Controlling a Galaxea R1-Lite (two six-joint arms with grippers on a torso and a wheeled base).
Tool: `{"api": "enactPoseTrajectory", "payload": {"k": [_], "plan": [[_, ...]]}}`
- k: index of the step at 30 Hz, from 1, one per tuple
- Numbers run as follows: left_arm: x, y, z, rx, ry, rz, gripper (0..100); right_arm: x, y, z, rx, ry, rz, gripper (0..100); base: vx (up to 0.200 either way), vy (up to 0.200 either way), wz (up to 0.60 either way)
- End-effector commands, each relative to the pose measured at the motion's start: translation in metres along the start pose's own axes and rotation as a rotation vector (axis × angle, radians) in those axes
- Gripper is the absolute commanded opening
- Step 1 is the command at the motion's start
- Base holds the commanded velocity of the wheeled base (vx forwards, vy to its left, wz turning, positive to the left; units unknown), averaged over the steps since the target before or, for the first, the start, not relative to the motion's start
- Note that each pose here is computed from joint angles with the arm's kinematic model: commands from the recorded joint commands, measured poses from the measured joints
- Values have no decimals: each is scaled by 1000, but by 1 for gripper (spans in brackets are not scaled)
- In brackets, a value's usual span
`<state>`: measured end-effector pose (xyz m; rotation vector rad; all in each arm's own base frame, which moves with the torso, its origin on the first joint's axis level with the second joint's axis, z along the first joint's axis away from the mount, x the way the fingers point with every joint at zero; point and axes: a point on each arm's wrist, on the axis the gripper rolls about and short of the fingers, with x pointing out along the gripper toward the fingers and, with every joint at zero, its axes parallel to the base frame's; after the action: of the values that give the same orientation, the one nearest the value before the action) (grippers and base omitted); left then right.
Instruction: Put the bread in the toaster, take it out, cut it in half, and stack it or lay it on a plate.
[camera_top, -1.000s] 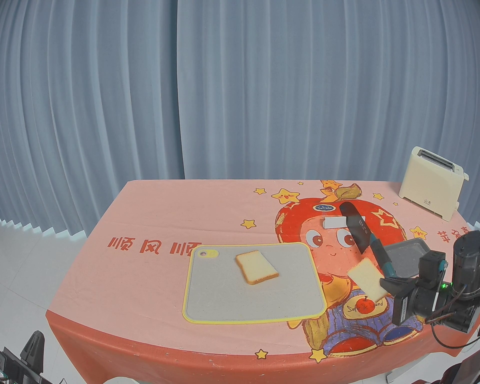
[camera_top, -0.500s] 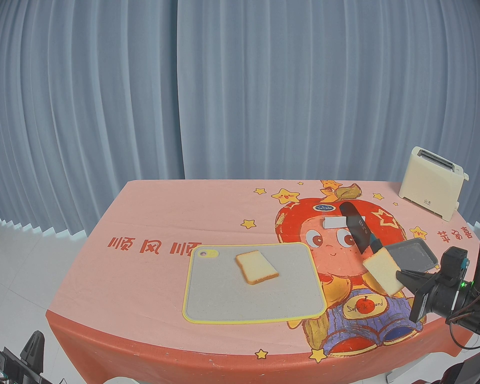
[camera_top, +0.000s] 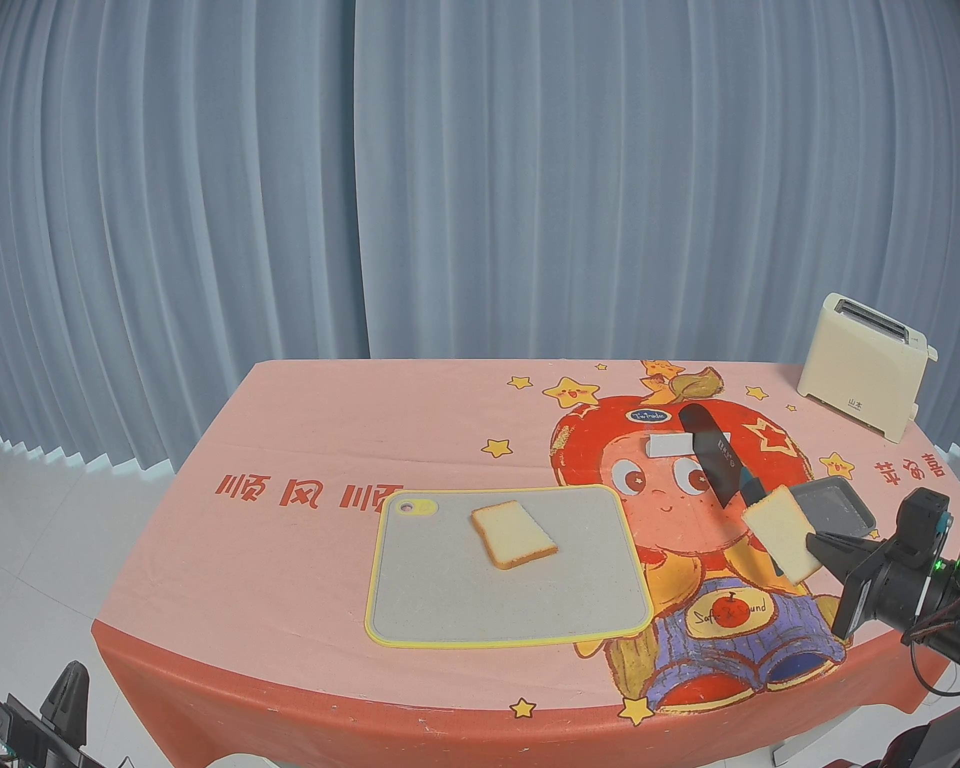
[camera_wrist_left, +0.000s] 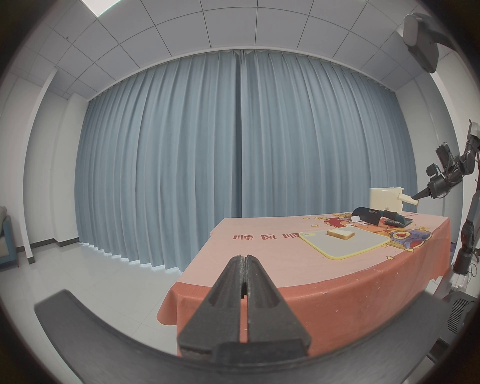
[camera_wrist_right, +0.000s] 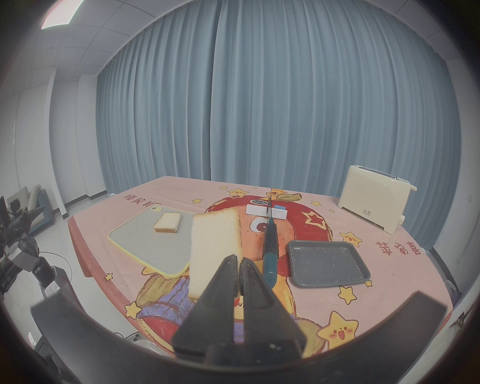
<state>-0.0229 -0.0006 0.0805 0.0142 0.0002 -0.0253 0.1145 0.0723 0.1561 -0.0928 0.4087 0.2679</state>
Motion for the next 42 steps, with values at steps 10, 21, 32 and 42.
{"api": "enactPoseTrajectory", "payload": {"k": [10, 21, 32, 42], "plan": [[1, 0, -5, -2, 7, 1, 0, 0, 0, -2, -4, 12, -2, 0, 0, -180, 0], [1, 0, -5, -2, 7, 1, 0, 0, 0, -2, -4, 12, -2, 0, 0, -200, 0], [1, 0, -5, -2, 7, 1, 0, 0, -1, -5, -6, 22, -4, 0, 0, -200, 0], [1, 0, -5, -4, 7, 1, 0, 1, -1, -8, -13, 35, -4, 0, 0, -200, 0]]}}
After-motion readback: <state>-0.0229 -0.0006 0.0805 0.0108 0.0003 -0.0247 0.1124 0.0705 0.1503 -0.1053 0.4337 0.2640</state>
